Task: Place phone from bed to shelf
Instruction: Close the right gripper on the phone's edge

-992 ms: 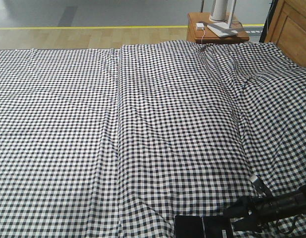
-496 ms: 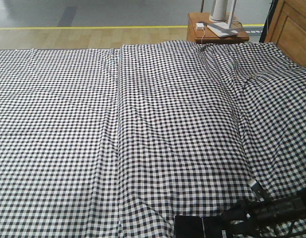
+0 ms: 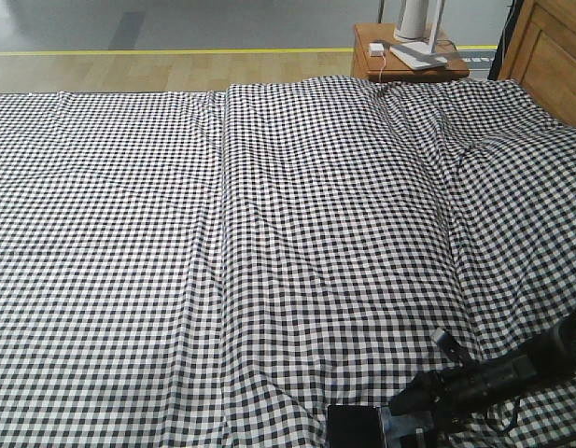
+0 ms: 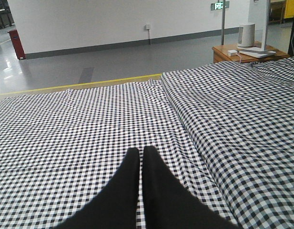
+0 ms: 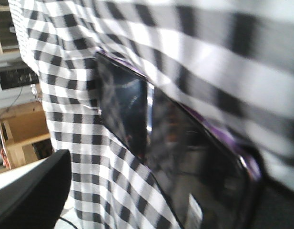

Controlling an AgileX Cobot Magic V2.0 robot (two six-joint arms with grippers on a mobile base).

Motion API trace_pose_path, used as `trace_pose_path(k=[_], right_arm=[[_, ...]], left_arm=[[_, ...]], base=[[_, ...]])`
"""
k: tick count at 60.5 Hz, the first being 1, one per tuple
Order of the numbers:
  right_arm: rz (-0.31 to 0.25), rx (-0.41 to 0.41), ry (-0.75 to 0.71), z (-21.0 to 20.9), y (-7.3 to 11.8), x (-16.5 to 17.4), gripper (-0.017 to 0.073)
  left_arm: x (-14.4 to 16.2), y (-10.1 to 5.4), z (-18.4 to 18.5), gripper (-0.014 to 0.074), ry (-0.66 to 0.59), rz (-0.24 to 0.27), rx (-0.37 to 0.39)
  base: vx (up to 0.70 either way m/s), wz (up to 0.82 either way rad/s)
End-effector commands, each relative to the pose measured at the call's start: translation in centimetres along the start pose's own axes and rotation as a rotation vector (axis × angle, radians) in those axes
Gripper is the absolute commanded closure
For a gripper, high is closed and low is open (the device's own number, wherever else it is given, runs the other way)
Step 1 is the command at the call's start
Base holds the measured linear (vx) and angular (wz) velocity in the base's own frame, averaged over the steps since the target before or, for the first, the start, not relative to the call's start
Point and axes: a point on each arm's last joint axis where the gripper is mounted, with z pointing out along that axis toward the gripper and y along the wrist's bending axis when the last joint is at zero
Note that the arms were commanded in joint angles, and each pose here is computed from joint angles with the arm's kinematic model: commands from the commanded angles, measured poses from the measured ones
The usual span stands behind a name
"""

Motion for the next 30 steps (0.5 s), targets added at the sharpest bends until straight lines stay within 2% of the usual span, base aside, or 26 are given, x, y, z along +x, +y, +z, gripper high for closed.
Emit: trace_pose_path(k=[1,9,14,22,30], right_arm=[[-0.049,-0.083,-0.012,-0.99,2.41,-1.21,-0.0033],[-0.049,-0.084,-0.012,-0.99,2.43,-1.21,-0.0006],[-0.050,-0.091,-0.010,-0.99,2.48,-1.19,0.0050],[-0.050,-0.111,-0.003,-1.04,2.65,-1.12,0.0194],[-0.051,-0.121,0.002,-1.07,2.73,-1.06,0.0413]], left_arm=[[-1.56,0.10,-0.32,0.0593,-0.109,-0.009,-0.004],[-1.56,0.10,-0.32,0.0593,-0.109,-0.009,-0.004],[-1.56,0.10,-0.32,0.0593,-0.109,-0.009,-0.004],[-1.56,0.10,-0.32,0.0593,-0.109,-0.009,-0.004],[-1.56,0.10,-0.32,0.0593,-0.109,-0.009,-0.004]], base=[[0.00,0.00],[0.00,0.00],[0.00,0.00],[0.00,0.00],[0.00,0.00]])
